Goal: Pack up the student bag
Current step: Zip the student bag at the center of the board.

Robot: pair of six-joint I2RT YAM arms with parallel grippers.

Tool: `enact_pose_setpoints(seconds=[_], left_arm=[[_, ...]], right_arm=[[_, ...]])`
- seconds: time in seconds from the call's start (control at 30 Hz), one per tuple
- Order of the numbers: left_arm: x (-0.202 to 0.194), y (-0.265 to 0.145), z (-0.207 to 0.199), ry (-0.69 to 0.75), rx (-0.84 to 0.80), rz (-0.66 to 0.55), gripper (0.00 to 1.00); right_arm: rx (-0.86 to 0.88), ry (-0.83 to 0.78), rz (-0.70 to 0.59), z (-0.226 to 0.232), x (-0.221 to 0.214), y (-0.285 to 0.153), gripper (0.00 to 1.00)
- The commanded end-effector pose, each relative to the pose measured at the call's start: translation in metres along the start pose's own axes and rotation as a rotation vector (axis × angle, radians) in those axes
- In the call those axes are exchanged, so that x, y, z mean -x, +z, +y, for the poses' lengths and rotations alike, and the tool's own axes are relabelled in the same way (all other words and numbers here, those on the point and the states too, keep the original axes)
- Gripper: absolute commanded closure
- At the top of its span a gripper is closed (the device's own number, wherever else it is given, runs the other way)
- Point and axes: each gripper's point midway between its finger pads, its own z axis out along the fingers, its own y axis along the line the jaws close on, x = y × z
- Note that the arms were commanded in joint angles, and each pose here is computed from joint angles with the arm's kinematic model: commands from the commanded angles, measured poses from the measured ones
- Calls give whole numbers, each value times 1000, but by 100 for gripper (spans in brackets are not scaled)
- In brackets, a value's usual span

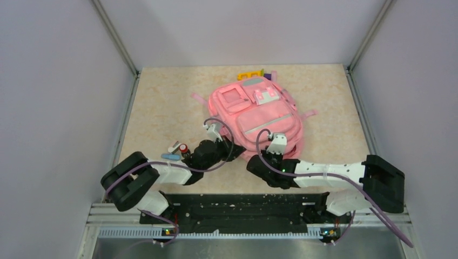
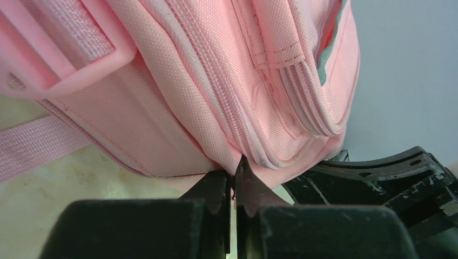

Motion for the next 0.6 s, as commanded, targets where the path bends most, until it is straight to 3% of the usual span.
enact_pose_setpoints(seconds=[0.0,0.17,0.4,0.57], left_arm=[[51,-10,15,68,59,-175,100],[81,-24,47,174,259,-223,100],[122,-46,70,230,368,-287,100],[145,-55,83,272,424,-313,100]], right_arm=[[-69,-96,-89,-19,32,-7,100],[31,-96,-5,-15,37,-17,100],[296,-28,190,12,20,-24,100],[259,-50,241,0,3,-13,100]])
